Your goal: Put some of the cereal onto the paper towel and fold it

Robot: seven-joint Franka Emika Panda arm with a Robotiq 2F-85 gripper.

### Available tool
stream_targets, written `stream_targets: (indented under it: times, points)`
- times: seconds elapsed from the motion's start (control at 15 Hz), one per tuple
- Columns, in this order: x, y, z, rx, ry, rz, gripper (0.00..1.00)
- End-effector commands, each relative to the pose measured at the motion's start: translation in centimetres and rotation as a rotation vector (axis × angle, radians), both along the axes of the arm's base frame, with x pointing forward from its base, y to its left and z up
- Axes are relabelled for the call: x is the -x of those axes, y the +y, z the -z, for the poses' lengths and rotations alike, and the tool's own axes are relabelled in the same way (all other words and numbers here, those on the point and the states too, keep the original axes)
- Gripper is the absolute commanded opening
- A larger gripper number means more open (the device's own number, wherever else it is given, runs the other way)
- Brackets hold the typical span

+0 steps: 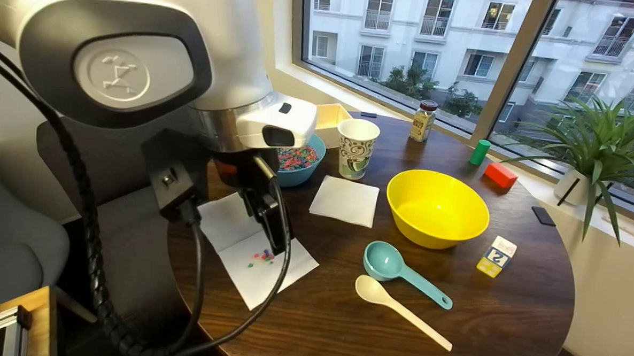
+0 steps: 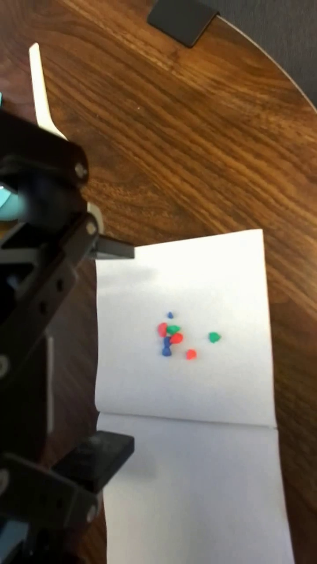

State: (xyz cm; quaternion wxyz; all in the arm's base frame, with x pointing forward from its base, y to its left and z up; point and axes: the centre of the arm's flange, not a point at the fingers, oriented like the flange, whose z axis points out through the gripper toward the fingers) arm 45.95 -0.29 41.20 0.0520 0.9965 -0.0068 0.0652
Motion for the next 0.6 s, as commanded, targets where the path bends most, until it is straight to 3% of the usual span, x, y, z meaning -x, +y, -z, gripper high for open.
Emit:
stream_targets:
  times: [0.0,0.53]
  points:
    - [1.3,3.1,-0.9,0.029,0.025,0.006,1.00]
    - [1.2,10.2,1.3,0.079,0.106,-0.056,1.00]
